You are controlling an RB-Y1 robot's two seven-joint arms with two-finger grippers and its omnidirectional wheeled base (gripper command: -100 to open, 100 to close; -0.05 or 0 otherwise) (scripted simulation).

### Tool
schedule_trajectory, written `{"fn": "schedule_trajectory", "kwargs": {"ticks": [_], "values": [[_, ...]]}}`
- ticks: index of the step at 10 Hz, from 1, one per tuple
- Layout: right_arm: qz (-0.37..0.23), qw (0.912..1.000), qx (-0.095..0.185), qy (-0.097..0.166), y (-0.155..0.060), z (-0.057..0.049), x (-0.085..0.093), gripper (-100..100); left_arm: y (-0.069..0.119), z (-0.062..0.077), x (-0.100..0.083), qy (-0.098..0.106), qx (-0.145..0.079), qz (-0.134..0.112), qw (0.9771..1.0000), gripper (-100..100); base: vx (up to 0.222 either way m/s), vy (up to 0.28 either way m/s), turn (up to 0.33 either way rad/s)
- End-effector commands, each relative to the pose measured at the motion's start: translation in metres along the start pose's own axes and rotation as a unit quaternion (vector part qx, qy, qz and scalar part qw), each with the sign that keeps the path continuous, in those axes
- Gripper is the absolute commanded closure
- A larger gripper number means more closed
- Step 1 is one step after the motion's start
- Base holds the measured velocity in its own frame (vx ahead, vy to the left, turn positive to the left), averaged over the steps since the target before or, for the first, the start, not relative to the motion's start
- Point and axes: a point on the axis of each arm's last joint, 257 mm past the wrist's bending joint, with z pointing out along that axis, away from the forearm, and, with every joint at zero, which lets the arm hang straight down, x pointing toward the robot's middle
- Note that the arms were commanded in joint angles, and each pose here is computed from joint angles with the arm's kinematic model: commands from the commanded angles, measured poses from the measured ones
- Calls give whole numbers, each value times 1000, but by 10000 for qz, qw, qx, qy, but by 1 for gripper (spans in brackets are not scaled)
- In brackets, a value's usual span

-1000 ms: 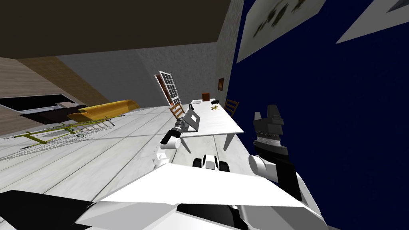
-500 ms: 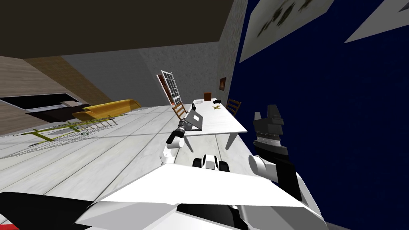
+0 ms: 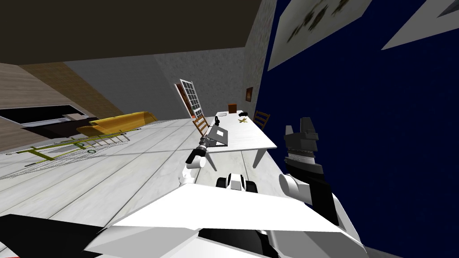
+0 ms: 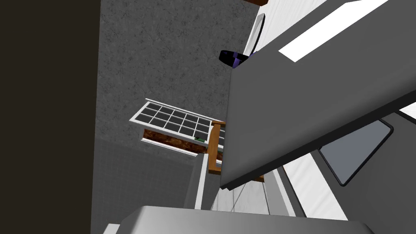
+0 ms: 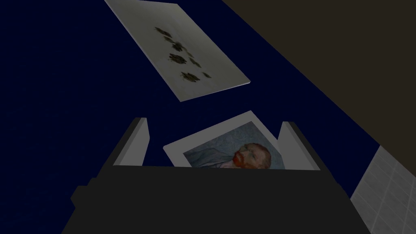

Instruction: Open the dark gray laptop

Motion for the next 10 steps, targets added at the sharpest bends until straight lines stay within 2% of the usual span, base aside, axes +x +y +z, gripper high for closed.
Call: {"fn": "schedule_trajectory", "kwargs": {"ticks": [1,2,3,4,10], "values": [[0,10000,0,0,0,0,0,0,5,-2,-11,6,68,-336,9994,100,5,-9,-11],[0,10000,0,0,0,0,0,0,11,-5,-21,-14,66,-547,9985,100,4,-7,-23],[0,10000,0,0,0,0,0,0,-1,-5,-20,-19,31,-431,9991,-100,18,-17,-3],[0,10000,0,0,0,0,0,0,-1,-5,-20,-19,31,-431,9991,-100,22,-20,7],[0,10000,0,0,0,0,0,0,-38,-17,-25,-14,30,-428,9991,-100,24,-22,2]]}}
